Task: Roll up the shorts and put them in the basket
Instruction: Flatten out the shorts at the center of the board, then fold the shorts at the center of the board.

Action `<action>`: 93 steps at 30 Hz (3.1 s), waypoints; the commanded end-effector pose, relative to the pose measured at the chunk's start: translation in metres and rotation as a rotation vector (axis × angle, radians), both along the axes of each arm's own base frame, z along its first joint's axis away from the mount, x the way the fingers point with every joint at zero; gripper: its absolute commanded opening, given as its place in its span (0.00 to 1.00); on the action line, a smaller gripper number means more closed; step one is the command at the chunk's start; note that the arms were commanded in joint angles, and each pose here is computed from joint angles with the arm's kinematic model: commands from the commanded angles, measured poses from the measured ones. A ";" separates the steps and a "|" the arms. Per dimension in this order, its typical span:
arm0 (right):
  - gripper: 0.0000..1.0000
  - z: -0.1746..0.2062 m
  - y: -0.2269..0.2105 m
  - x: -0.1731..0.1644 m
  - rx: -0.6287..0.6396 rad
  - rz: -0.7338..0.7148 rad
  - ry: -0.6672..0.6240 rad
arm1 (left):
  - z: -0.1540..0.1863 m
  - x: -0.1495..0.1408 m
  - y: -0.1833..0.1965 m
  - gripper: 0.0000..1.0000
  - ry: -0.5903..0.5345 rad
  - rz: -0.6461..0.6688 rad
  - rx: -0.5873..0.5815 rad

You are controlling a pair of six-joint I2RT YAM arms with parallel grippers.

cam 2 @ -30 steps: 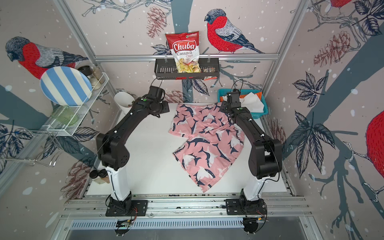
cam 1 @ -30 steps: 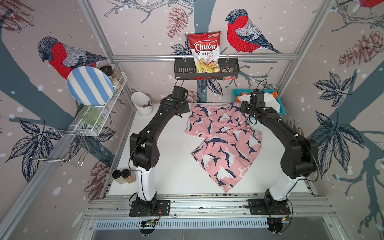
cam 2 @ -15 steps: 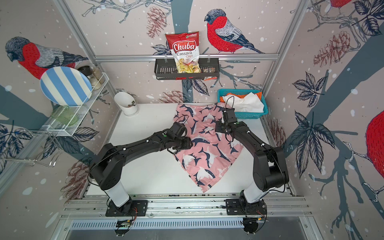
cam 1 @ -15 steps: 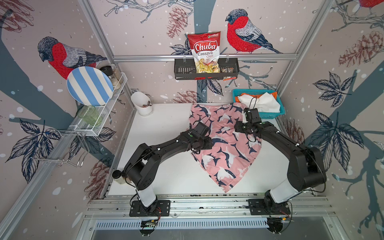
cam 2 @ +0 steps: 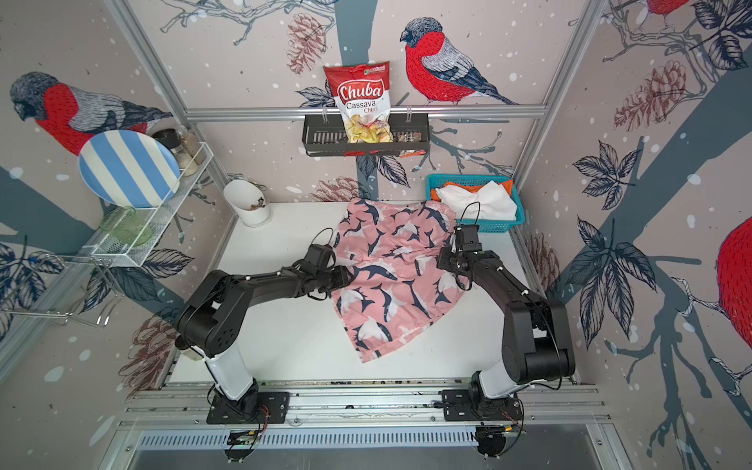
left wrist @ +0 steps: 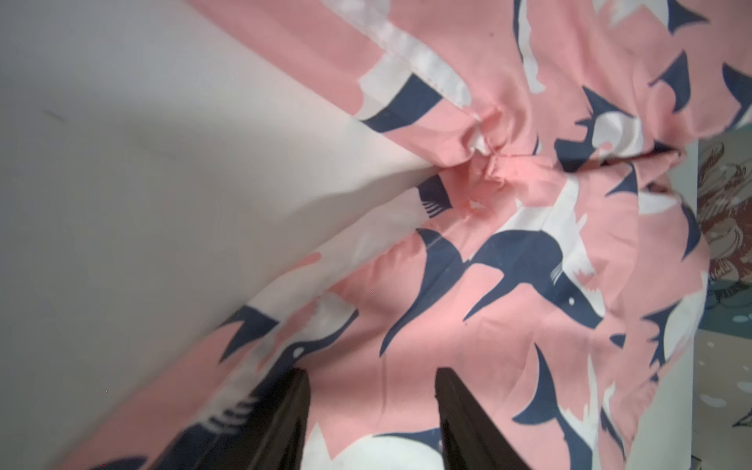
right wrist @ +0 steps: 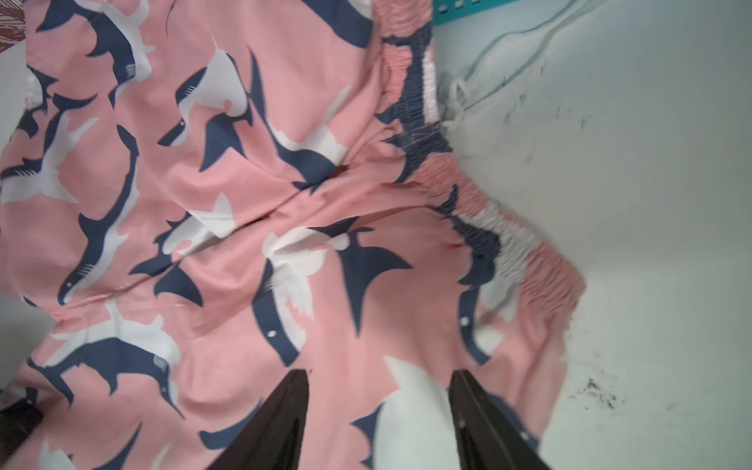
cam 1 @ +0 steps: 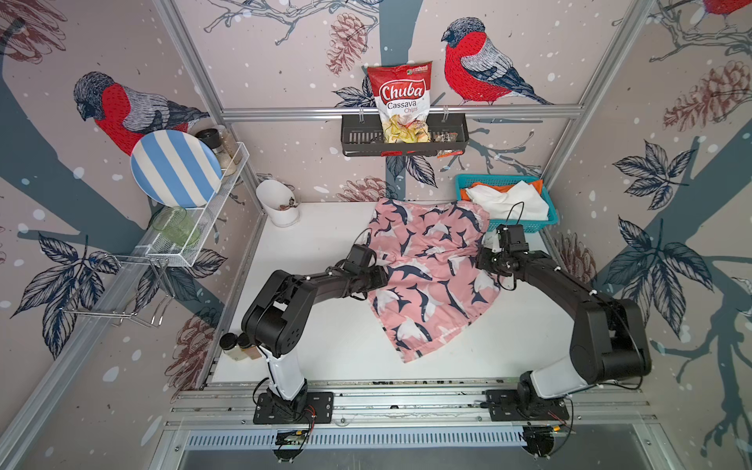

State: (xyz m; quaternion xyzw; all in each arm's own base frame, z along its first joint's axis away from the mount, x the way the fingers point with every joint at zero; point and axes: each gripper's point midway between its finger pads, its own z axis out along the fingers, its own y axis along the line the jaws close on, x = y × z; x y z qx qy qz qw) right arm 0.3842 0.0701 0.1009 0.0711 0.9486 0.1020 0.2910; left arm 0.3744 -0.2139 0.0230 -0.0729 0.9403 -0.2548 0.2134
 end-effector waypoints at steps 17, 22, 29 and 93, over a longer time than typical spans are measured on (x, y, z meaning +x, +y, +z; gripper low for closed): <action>0.57 -0.047 0.064 -0.038 0.295 0.170 0.151 | 0.037 0.050 0.135 0.56 0.030 0.268 0.166; 0.52 -0.064 0.081 -0.064 0.316 0.158 0.224 | 0.079 0.031 0.136 0.59 -0.024 0.268 0.150; 0.46 -0.085 0.075 -0.080 0.266 0.084 0.263 | 0.109 -0.027 0.136 0.57 -0.031 0.313 0.105; 0.00 -0.007 0.040 -0.078 0.376 -0.179 0.077 | 0.115 -0.147 0.143 0.00 -0.073 0.659 0.209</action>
